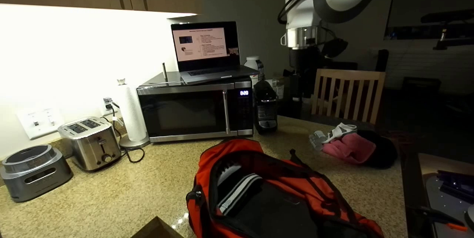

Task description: Remove the bottle out of the bag

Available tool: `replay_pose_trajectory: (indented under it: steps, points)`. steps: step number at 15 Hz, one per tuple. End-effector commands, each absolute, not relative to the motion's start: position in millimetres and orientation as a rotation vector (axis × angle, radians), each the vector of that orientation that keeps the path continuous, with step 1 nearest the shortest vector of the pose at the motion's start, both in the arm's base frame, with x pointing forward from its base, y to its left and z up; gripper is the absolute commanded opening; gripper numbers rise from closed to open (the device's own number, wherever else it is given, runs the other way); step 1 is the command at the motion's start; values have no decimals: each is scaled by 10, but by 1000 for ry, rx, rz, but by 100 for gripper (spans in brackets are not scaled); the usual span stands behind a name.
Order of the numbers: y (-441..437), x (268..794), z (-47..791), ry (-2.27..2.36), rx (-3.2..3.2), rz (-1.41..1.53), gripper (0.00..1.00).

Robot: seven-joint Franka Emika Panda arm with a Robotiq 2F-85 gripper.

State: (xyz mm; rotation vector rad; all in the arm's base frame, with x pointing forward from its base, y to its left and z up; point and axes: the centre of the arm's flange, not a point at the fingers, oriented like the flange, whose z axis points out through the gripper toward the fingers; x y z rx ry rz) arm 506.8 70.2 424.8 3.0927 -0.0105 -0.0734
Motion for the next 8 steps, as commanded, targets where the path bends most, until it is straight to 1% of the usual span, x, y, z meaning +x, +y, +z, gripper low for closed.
replay_pose_trajectory:
  steps: [1, 8]
  points:
    - [712, 5196, 4280, 218, 3114, -71, 100]
    - [677, 5206, 4407, 330, 3098, 5, 100]
